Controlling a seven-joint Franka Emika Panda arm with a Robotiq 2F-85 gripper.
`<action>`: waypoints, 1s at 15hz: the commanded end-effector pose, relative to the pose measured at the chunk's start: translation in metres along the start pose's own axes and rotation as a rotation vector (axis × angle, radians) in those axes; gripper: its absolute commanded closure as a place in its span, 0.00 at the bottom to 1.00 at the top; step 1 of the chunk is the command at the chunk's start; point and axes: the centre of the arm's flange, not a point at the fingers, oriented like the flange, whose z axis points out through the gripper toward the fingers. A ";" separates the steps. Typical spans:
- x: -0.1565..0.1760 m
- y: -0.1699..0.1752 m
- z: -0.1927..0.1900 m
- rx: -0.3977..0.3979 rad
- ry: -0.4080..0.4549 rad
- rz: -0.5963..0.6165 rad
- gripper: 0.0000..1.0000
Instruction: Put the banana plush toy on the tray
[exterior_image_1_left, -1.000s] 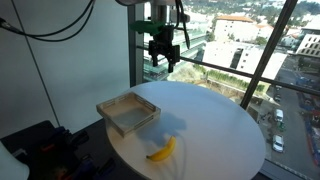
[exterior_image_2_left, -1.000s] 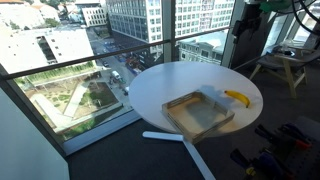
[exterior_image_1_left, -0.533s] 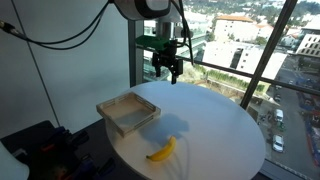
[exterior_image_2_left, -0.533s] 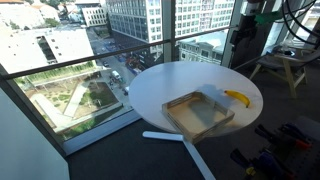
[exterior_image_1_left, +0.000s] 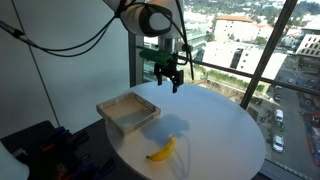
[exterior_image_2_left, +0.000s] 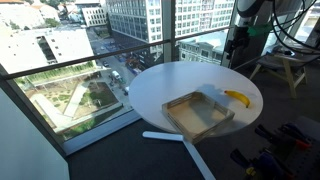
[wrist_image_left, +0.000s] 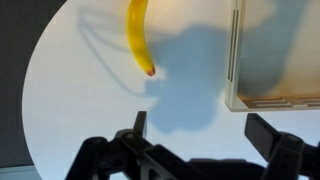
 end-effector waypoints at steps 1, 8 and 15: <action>0.015 -0.005 0.016 0.024 0.031 -0.026 0.00; 0.037 -0.013 0.060 0.037 0.046 -0.014 0.00; 0.045 0.011 0.103 0.025 -0.024 0.038 0.00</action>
